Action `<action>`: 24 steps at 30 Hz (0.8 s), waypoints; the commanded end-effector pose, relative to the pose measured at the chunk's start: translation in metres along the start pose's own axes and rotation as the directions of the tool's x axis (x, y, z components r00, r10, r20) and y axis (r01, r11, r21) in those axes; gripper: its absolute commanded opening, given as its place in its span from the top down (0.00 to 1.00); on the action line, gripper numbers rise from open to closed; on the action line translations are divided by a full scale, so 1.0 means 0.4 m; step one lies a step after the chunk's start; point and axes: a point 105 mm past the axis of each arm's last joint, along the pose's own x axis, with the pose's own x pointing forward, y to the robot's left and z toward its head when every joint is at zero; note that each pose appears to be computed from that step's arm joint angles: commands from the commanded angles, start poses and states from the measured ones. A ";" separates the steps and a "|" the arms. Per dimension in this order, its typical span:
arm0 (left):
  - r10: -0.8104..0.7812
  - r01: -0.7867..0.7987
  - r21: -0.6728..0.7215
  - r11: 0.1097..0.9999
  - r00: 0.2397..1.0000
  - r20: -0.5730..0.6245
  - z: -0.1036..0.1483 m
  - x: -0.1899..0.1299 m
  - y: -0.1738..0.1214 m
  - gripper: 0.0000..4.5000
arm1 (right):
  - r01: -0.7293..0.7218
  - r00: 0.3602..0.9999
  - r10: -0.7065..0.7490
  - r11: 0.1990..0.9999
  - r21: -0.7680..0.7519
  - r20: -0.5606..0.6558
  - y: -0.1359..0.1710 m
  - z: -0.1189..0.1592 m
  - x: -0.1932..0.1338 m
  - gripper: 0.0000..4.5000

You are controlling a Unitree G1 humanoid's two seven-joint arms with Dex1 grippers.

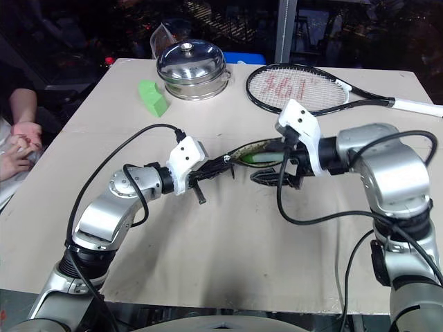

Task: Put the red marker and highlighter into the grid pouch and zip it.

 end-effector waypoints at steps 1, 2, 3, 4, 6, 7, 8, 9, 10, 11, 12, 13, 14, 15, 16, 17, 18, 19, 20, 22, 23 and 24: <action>0.004 -0.004 0.011 1.000 1.000 0.026 0.022 -0.003 0.011 1.00 | 0.063 0.997 -0.065 0.996 0.068 0.035 0.017 -0.017 0.052 0.03; -0.001 0.001 0.015 1.000 1.000 0.023 0.022 -0.003 0.010 1.00 | 0.083 0.994 -0.089 0.993 0.089 0.066 0.014 -0.012 0.069 0.03; -0.004 0.003 0.016 1.000 1.000 0.021 0.021 -0.004 0.010 1.00 | 0.080 0.991 -0.091 0.990 0.115 0.099 0.018 -0.005 0.080 0.03; -0.005 0.004 0.016 1.000 1.000 0.020 0.020 -0.004 0.010 1.00 | 0.068 0.989 -0.084 0.990 0.126 0.125 0.025 0.003 0.086 0.03; -0.006 0.006 0.019 1.000 1.000 0.009 0.016 -0.007 0.010 1.00 | 0.057 0.975 -0.078 0.993 0.104 0.210 0.036 0.034 0.085 0.03; -0.008 0.008 0.022 1.000 1.000 0.001 0.012 -0.009 0.009 1.00 | 0.086 0.958 -0.110 0.991 0.098 0.266 0.025 0.056 0.077 0.03; -0.009 0.009 0.025 1.000 1.000 -0.004 0.009 -0.011 0.010 1.00 | 0.109 0.944 -0.134 0.989 0.099 0.303 0.015 0.071 0.071 0.03; -0.010 0.010 0.027 1.000 1.000 -0.009 0.006 -0.013 0.010 1.00 | 0.104 0.937 -0.134 0.989 0.109 0.322 0.012 0.078 0.065 0.03; -0.008 0.009 0.027 1.000 1.000 -0.011 0.003 -0.014 0.011 1.00 | 0.078 0.943 -0.105 0.992 0.097 0.316 0.022 0.077 0.062 0.03; -0.006 0.006 0.026 1.000 1.000 -0.012 0.003 -0.015 0.013 1.00 | 0.044 0.956 -0.067 0.995 0.086 0.285 0.037 0.065 0.065 0.03; -0.002 0.002 0.025 1.000 1.000 -0.010 0.004 -0.014 0.015 1.00 | 0.020 0.966 -0.039 0.997 0.075 0.256 0.051 0.053 0.070 0.03; 0.008 -0.007 0.020 1.000 1.000 -0.005 0.007 -0.012 0.020 1.00 | -0.011 0.971 -0.008 0.997 0.076 0.238 0.066 0.044 0.076 0.03; 0.017 -0.017 0.016 1.000 1.000 -0.003 0.009 -0.011 0.025 1.00 | -0.035 0.972 0.017 0.997 0.074 0.233 0.079 0.041 0.080 0.03; 0.025 -0.025 0.015 1.000 1.000 -0.004 0.009 -0.010 0.029 1.00 | -0.058 0.970 0.039 0.996 0.071 0.239 0.090 0.043 0.081 0.03; 0.035 -0.035 0.009 0.999 0.999 -0.009 0.007 -0.009 0.034 1.00 | -0.096 0.963 0.077 0.993 0.063 0.259 0.108 0.050 0.079 0.03; 0.045 -0.045 0.001 0.999 0.999 -0.013 0.005 -0.008 0.038 1.00 | -0.140 0.950 0.119 0.989 0.054 0.288 0.125 0.061 0.073 0.03; 0.051 -0.051 -0.007 0.999 0.999 -0.017 0.003 -0.008 0.041 1.00 | -0.179 0.936 0.152 0.982 0.058 0.318 0.139 0.071 0.068 0.03; 0.054 -0.055 -0.014 0.998 0.998 -0.019 0.002 -0.007 0.044 1.00 | -0.202 0.927 0.170 0.978 0.061 0.335 0.146 0.076 0.064 0.03; 0.057 -0.057 -0.021 0.998 0.998 -0.019 0.003 -0.006 0.045 1.00 | -0.212 0.927 0.177 0.975 0.070 0.332 0.148 0.073 0.064 0.03; 0.057 -0.057 -0.032 0.998 0.998 -0.011 0.008 -0.004 0.047 1.00 | -0.192 0.947 0.154 0.975 0.112 0.282 0.138 0.047 0.077 0.03; 0.056 -0.056 -0.035 0.998 0.998 -0.008 0.011 -0.004 0.047 1.00 | -0.159 0.962 0.122 0.977 0.142 0.243 0.123 0.027 0.089 0.03; 0.053 -0.053 -0.036 0.998 0.999 -0.005 0.013 -0.003 0.047 1.00 | -0.101 0.977 0.066 0.981 0.167 0.204 0.099 0.007 0.106 0.03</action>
